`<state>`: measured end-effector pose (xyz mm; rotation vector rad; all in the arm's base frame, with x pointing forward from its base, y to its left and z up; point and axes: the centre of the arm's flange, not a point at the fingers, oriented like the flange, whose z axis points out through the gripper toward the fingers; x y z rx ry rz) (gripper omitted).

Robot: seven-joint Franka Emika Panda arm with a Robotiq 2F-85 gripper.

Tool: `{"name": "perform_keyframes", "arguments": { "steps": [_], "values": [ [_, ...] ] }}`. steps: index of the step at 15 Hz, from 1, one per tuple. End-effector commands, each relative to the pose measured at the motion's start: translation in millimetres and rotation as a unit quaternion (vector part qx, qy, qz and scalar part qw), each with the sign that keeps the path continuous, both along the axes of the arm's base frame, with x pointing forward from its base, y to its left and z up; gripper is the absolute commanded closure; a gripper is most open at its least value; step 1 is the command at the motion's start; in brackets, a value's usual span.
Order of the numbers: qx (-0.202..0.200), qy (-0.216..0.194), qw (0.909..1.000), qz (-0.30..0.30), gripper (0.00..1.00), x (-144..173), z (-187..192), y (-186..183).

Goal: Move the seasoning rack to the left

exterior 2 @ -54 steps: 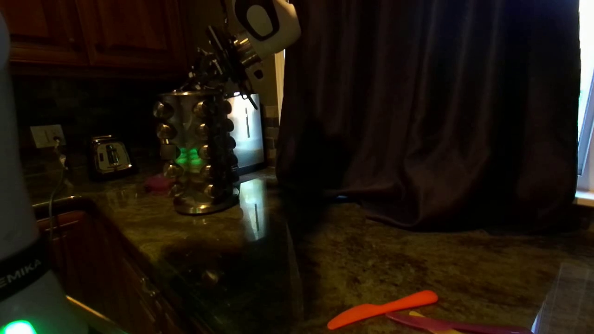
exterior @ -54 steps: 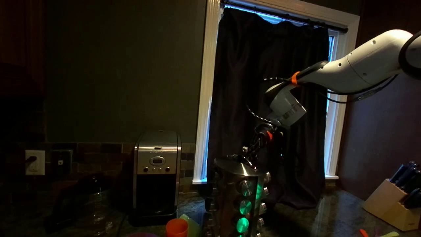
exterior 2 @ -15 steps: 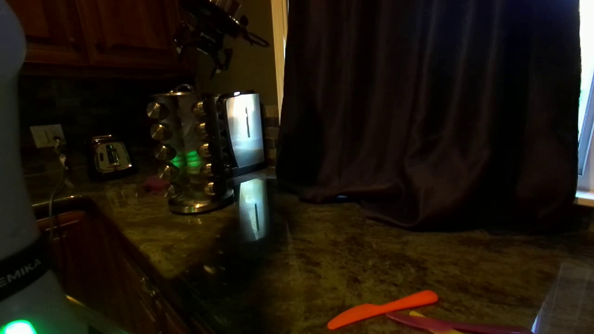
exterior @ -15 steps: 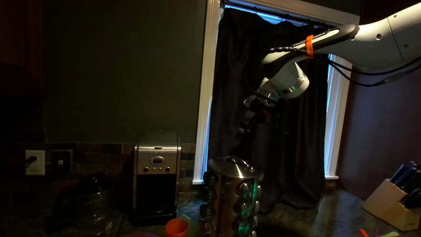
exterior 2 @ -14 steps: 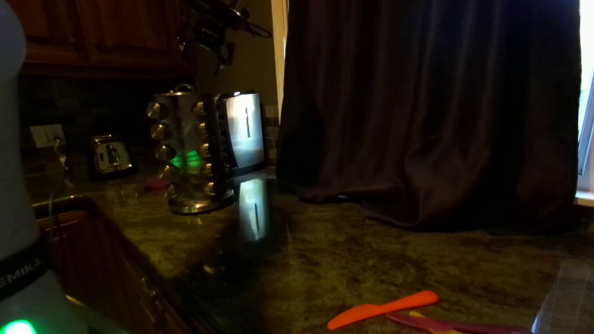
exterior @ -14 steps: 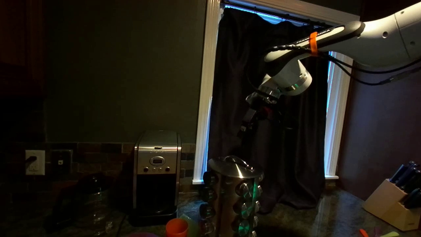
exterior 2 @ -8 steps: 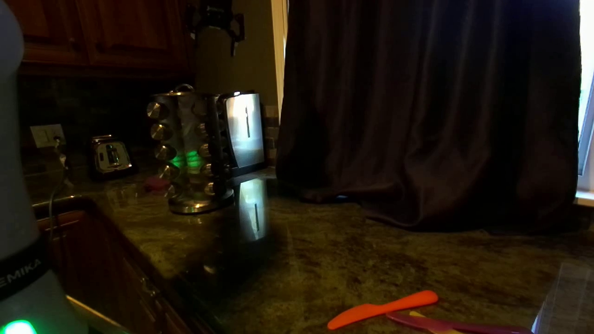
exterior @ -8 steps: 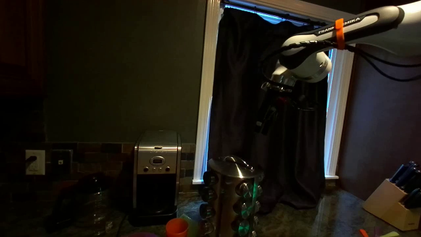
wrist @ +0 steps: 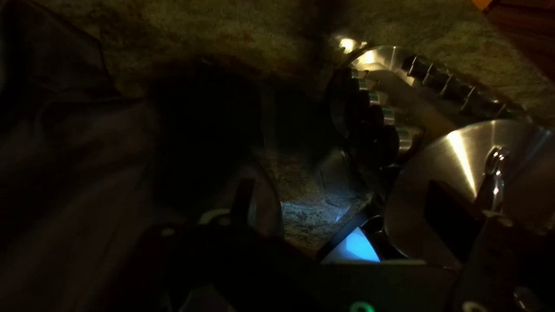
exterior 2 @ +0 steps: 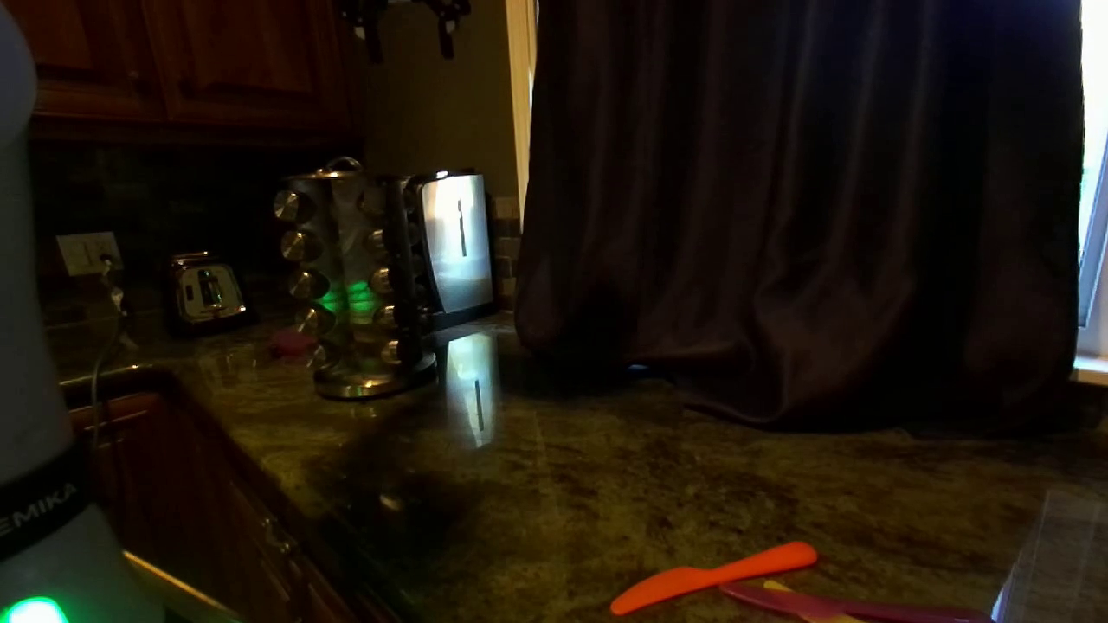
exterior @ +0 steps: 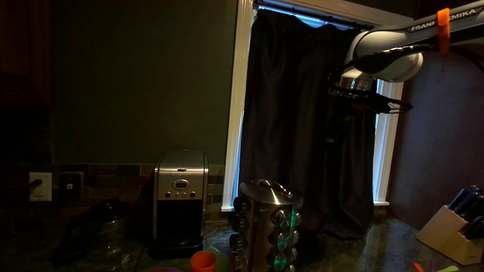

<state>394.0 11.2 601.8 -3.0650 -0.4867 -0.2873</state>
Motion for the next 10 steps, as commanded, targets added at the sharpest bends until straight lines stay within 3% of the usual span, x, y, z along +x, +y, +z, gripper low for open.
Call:
{"name": "perform_keyframes", "arguments": {
  "steps": [1, 4, 10],
  "values": [
    [0.002, 0.005, 1.0, -0.003, 0.0, -12.0, 3.3, -4.0],
    [0.006, 0.001, 1.0, -0.007, 0.0, -35.0, 11.0, -10.6],
    [0.006, 0.004, 0.9999, -0.007, 0.0, -36.7, 6.8, -10.4]
  ]
}}
